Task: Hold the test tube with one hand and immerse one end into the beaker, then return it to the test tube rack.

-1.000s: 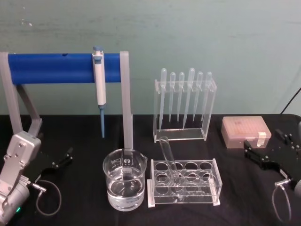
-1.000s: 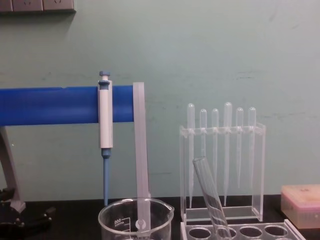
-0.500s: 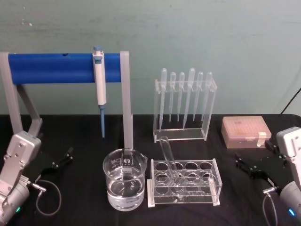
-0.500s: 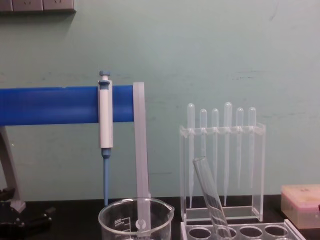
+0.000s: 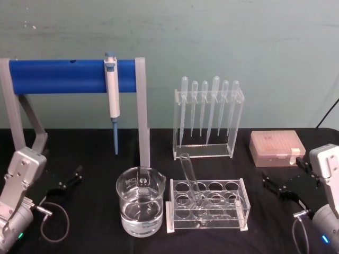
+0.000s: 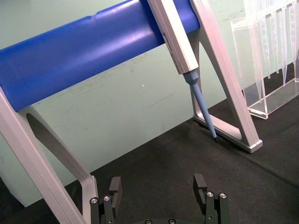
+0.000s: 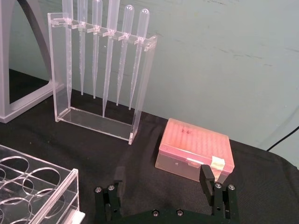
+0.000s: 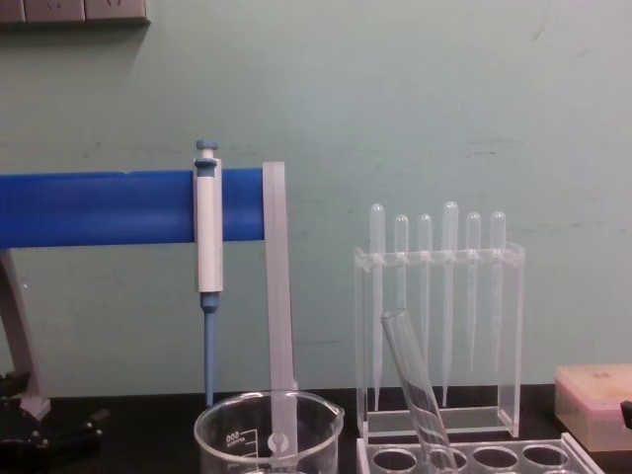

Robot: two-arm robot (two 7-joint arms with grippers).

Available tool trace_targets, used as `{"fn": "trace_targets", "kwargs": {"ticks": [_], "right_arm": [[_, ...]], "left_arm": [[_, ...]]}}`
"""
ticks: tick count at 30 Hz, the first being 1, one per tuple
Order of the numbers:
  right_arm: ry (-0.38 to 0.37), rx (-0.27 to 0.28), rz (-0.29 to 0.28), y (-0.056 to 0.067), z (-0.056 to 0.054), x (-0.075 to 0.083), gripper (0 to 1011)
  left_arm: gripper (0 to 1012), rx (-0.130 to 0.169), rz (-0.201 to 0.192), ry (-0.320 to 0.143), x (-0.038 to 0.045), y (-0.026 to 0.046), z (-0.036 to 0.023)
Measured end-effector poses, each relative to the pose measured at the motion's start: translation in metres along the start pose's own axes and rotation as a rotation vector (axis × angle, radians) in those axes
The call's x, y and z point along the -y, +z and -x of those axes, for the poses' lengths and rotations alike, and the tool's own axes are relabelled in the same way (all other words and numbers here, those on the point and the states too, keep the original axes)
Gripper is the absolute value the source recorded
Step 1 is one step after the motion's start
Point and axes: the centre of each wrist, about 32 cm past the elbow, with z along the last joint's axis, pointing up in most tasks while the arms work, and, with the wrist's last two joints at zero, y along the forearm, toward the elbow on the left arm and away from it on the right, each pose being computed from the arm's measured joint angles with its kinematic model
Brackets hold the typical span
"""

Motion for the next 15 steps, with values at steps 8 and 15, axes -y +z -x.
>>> {"fn": "trace_targets", "kwargs": {"ticks": [8,15], "right_arm": [[0.0,0.002,0.001,-0.0001,-0.0002,0.0001,1000],[0.0,0.002,0.001,-0.0002,-0.0001,0.0002,1000]], "left_arm": [[1000,0.0,0.0,0.0,0.0,0.0,0.0],[1000,0.0,0.0,0.0,0.0,0.0,0.0]]}}
